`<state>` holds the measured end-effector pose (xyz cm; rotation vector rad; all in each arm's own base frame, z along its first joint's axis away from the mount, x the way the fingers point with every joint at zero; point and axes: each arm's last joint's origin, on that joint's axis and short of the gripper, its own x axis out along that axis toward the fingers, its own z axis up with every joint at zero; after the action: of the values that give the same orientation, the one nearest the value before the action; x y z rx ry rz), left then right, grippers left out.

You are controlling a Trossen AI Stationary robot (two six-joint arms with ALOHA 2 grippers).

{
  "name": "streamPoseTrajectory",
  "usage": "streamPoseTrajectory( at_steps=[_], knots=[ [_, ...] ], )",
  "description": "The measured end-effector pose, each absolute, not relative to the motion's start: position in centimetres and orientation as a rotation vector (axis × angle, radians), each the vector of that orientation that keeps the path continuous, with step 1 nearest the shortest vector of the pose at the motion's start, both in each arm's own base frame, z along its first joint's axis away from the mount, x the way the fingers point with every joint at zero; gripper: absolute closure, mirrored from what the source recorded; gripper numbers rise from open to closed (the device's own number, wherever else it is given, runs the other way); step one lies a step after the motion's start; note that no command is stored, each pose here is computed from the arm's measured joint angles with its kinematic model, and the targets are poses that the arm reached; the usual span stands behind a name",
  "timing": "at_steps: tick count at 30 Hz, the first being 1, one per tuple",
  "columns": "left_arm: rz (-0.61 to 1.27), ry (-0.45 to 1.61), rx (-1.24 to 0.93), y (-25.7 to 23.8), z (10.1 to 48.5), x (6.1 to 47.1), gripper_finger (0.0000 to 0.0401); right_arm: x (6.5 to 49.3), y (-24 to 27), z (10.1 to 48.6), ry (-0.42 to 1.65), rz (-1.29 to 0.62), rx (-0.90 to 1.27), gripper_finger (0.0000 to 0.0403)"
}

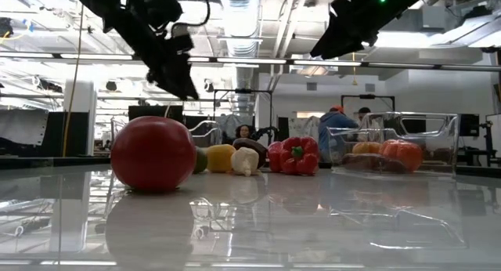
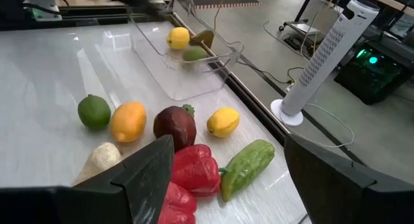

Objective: Sort produce into baskets
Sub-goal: Put the green lime into the left transparent bin

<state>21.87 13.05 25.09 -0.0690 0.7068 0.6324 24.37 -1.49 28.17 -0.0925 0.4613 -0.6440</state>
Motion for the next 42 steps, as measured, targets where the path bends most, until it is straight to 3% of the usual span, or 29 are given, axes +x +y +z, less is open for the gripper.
streamPoseTrajectory(
  at_steps=[4, 13, 18, 27, 34, 39, 42],
  knots=[
    [0.364, 0.718, -0.069, 9.3, 24.2, 23.7, 0.0076, 24.4, -1.7, 28.2, 0.462, -0.652, -0.091, 0.0084],
    [0.228, 0.789, -0.057, 4.2, 17.8, 25.8, 0.0096, 24.4, -1.3, 28.2, 0.452, -0.638, -0.083, 0.0084],
    [0.303, 0.902, 0.016, 4.1, 14.4, 25.6, 0.0097, 24.5, -0.9, 28.3, 0.448, -0.622, -0.091, 0.0084],
    [0.334, 0.913, 0.042, 4.3, 12.0, 26.5, 0.0111, 24.4, -1.2, 28.2, 0.450, -0.632, -0.090, 0.0084],
    [0.348, 0.893, 0.016, 4.3, 12.9, 26.2, 0.0226, 24.4, -1.2, 28.2, 0.452, -0.632, -0.091, 0.0084],
    [0.403, 0.827, 0.054, 4.4, 16.7, 25.8, 0.0233, 24.4, -1.2, 28.2, 0.452, -0.632, -0.091, 0.0084],
    [0.542, 0.727, 0.109, 5.1, 20.0, 24.8, 0.0233, 24.4, -1.2, 28.2, 0.452, -0.632, -0.090, 0.0084]
  ],
)
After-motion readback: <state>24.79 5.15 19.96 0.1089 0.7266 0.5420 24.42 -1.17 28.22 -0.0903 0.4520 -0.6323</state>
